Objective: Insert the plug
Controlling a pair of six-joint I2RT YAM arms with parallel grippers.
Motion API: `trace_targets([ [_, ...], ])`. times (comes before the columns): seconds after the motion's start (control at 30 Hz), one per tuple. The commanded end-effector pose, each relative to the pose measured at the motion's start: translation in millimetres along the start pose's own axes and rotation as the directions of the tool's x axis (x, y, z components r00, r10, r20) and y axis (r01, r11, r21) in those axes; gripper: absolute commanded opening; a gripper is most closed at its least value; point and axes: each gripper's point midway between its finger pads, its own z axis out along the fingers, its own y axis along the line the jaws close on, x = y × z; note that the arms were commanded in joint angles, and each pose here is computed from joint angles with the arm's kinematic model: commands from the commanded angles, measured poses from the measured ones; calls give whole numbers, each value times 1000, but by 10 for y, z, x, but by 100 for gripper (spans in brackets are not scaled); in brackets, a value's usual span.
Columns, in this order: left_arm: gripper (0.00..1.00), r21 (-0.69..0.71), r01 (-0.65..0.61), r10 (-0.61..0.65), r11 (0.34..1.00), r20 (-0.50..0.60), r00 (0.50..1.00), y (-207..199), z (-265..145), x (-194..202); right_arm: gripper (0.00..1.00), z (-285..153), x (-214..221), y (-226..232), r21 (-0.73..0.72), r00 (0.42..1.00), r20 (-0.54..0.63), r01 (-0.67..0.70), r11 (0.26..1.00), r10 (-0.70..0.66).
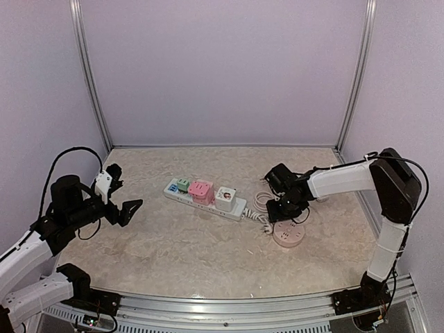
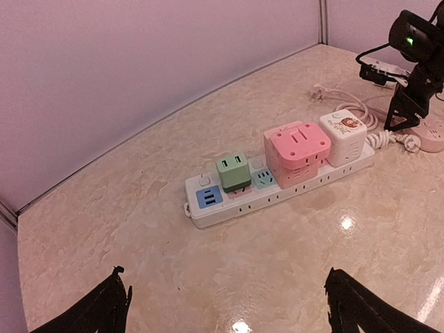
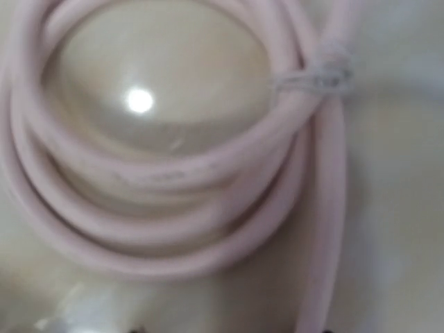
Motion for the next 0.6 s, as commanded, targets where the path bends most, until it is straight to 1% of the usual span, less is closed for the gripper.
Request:
trace_targets([
  [0.0, 96, 19, 3, -3, 1000, -4, 1000, -33, 1, 48, 52, 73, 948, 276, -26, 976, -217, -40, 999, 34],
  [0.1, 96, 27, 11, -11, 1000, 4, 1000, -46, 3, 37, 50, -33, 849, 525, -68, 982, -157, -116, 991, 104],
  [0.2, 96, 31, 13, -13, 999, 7, 1000, -56, -3, 28, 52, -190, 624, 737, -108, 987, -85, -142, 984, 133],
  [0.27, 96, 27, 12, -12, 1000, 6, 1000, -51, -18, 27, 54, -353, 424, 758, -114, 991, -23, -136, 984, 134],
  [0.3, 96, 28, 12, -12, 1000, 4, 1000, -57, -24, 32, 57, -449, 326, 696, -91, 991, 14, -130, 987, 131],
  [0.33, 95, 27, 13, -13, 1000, 5, 1000, -56, -31, 32, 61, -554, 221, 588, -56, 990, 54, -126, 991, 129],
  [0.4, 95, 29, 12, -13, 999, 8, 1000, -68, -41, 37, 68, -720, 80, 262, 31, 987, 88, -140, 990, 137],
  [0.43, 95, 29, 15, -15, 999, 10, 1000, -70, -44, 43, 74, -785, 5, 65, 70, 984, 99, -158, 985, 151],
  [0.5, 95, 28, 18, -18, 999, 23, 1000, -73, -56, 30, 84, -904, -143, -347, 124, 972, 132, -210, 970, 194],
  [0.57, 95, 31, 19, -20, 999, 29, 999, -84, -58, 27, 92, -953, -269, -814, 175, 945, 170, -309, 935, 281],
])
